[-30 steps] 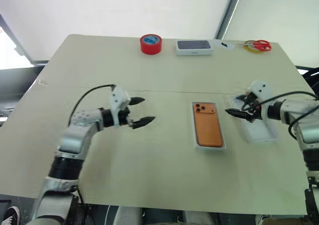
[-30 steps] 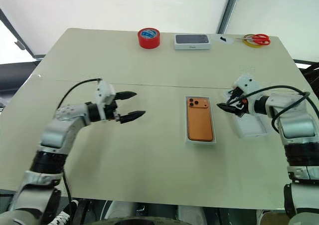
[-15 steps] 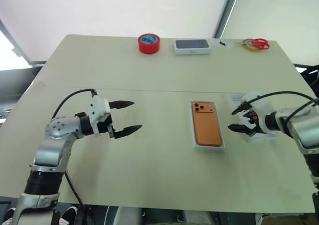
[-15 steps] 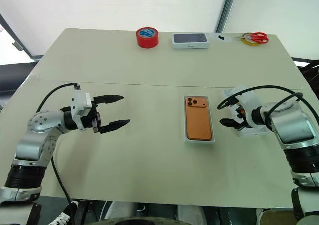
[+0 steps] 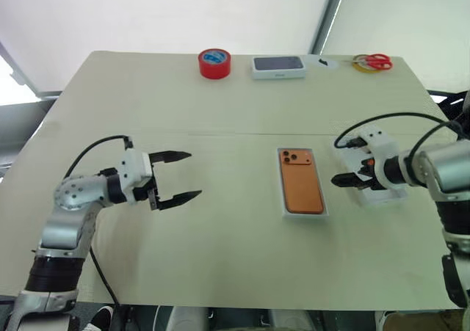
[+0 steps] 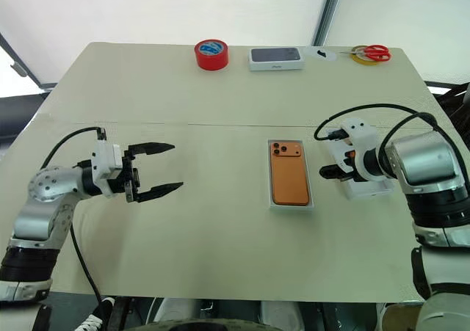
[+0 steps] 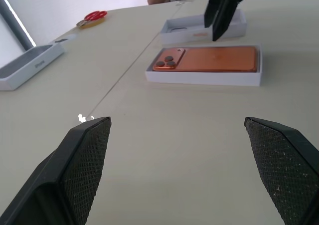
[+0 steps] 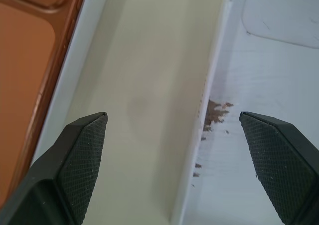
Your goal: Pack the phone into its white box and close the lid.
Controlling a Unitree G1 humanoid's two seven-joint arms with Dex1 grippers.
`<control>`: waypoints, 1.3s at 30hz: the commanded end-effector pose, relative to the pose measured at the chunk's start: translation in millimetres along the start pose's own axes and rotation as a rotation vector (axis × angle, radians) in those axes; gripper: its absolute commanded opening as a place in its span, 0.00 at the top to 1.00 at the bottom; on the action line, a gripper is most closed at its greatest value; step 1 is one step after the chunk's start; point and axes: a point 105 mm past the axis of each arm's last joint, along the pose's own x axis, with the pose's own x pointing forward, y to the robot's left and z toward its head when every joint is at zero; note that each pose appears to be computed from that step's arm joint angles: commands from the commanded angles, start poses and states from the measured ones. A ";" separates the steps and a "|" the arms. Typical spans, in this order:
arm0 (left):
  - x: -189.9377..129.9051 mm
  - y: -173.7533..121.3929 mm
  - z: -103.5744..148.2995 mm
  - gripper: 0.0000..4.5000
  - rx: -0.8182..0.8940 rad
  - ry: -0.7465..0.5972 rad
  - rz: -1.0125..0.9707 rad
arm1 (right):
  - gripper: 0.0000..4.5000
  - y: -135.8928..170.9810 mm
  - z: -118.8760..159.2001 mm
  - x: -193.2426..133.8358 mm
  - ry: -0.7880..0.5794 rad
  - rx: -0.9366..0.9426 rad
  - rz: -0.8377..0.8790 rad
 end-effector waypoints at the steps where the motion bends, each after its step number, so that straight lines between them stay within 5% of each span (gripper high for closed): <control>1: 2.7 -5.7 10.0 0.00 0.044 -0.026 -0.029 | 0.01 1.5 9.5 -2.5 -0.025 0.004 -0.003; 5: 6.1 -6.7 12.0 0.00 0.039 -0.038 -0.018 | 0.19 2.8 3.5 4.2 -0.005 -0.003 -0.004; 12: 8.9 -10.0 12.0 0.00 0.021 -0.039 -0.002 | 0.99 -0.2 -9.3 12.8 0.029 0.001 -0.041; 18: 11.6 -7.6 11.0 0.00 0.010 -0.037 0.012 | 0.99 -1.6 -1.2 13.7 -0.008 0.075 -0.063; 24: 15.2 -1.9 10.7 0.00 0.007 -0.041 0.049 | 0.99 -9.9 44.3 6.4 -0.260 0.175 -0.085; 27: 17.5 5.3 10.0 0.00 -0.018 -0.052 0.098 | 0.99 20.2 91.7 -6.9 -0.526 0.248 0.145; 31: 19.0 9.1 7.2 0.00 -0.058 -0.055 0.141 | 0.99 54.2 112.8 -20.0 -0.678 0.276 0.348; 34: 19.0 10.0 4.1 0.18 -0.127 -0.063 0.160 | 1.00 89.2 115.4 -31.2 -0.732 0.301 0.566; 39: 21.9 10.5 4.4 0.76 -0.152 -0.070 0.184 | 1.00 141.6 84.1 -32.8 -0.629 0.342 0.883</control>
